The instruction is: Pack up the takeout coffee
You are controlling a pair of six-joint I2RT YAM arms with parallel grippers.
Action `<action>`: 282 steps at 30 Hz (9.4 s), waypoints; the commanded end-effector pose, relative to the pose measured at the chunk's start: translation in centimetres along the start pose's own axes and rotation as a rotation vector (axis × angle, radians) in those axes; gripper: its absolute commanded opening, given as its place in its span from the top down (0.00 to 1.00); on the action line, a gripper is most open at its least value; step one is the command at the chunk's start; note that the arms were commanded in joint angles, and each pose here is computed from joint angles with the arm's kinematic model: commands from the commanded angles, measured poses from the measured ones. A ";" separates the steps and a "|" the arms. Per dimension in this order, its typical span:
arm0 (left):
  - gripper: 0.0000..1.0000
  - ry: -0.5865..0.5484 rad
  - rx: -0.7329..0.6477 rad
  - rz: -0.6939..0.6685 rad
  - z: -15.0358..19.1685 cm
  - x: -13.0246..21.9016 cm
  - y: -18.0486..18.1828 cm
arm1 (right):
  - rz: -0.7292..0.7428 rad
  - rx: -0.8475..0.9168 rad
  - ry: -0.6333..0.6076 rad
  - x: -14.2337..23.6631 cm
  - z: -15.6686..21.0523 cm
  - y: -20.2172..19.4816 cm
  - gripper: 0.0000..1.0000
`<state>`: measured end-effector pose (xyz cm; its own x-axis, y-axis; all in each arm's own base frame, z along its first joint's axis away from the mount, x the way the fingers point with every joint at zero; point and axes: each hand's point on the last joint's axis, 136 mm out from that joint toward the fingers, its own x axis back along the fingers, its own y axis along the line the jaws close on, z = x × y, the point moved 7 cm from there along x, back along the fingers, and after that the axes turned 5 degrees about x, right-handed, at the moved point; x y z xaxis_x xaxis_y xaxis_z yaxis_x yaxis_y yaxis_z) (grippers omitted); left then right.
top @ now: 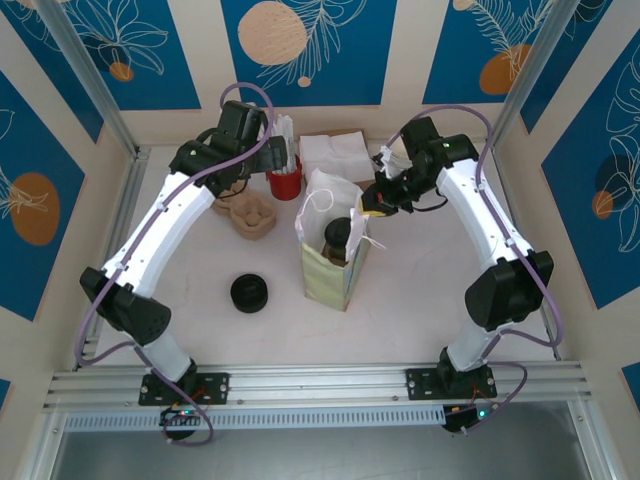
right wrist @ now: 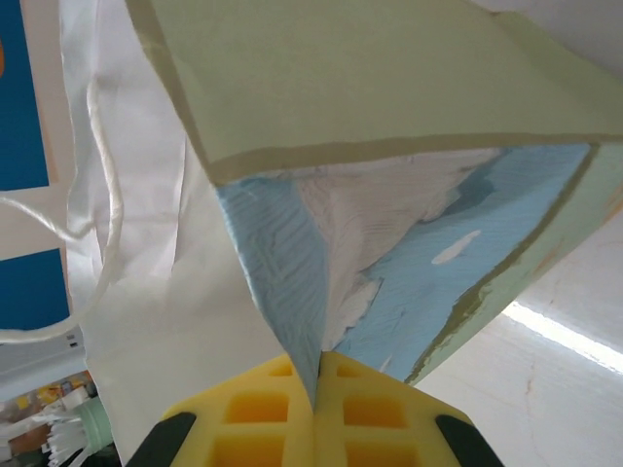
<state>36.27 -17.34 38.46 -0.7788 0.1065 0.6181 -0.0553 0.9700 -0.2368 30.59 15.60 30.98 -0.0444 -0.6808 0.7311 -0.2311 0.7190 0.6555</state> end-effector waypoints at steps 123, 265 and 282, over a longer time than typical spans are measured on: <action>0.56 -0.005 0.207 0.306 -5.5 -23.3 9.8 | 0.025 0.104 -0.706 12.6 0.8 1.0 0.51; 0.42 -0.010 -0.436 0.607 9.1 16.4 -1.9 | 0.572 0.314 -0.541 -9.7 -23.0 -5.2 0.50; 0.38 0.016 -0.396 0.585 10.1 15.8 -1.1 | 0.685 0.354 -0.514 -14.4 -24.5 -9.5 0.46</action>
<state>18.26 -19.25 41.01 -0.6001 0.6361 0.4850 0.6106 0.7560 -0.2361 56.19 22.26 17.74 -0.6359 -0.1701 0.7528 -0.2862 0.9578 -0.0254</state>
